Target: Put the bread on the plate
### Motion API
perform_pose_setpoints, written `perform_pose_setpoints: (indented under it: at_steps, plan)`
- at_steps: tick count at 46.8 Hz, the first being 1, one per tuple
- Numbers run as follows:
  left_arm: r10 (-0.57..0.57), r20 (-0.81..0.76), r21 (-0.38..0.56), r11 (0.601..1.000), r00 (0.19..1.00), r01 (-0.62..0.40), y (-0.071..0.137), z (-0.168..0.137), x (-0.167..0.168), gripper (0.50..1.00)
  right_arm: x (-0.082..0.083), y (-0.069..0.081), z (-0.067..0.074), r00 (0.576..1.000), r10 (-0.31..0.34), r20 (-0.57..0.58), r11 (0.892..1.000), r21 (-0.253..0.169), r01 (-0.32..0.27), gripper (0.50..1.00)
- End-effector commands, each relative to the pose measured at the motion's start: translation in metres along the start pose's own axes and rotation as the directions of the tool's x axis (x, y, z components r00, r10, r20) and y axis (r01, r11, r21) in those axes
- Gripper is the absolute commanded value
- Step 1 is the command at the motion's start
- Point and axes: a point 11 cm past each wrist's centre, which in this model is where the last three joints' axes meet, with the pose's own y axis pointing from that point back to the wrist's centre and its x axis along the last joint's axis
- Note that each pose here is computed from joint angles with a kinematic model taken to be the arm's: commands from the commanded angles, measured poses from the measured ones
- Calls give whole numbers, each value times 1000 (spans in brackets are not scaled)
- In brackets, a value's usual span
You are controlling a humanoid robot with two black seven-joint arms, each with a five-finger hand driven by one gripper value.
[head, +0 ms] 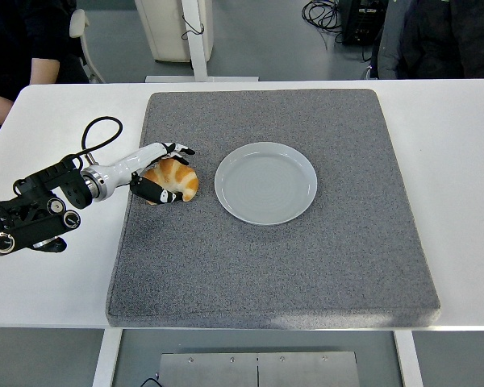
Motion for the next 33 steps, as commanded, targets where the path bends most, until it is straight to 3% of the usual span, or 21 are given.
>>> perform_pose_setpoints:
  at_steps: [1, 14, 33]
  plan:
    - [7, 2, -1, 1000, 1000, -7, 0, 1, 4, 693, 0, 0, 1, 1000, 0, 0, 1000, -1, 0, 1000]
    - [50, 9, -4, 999, 999, -50, -1, 4, 24, 501, 0, 0, 1, 1000, 0, -1, 1000, -1, 0, 1000]
    - [74, 49, -19, 997, 996, -73, 3, 10, 47, 500, 0, 0, 1, 1000, 0, -1, 1000, -1, 0, 1000]
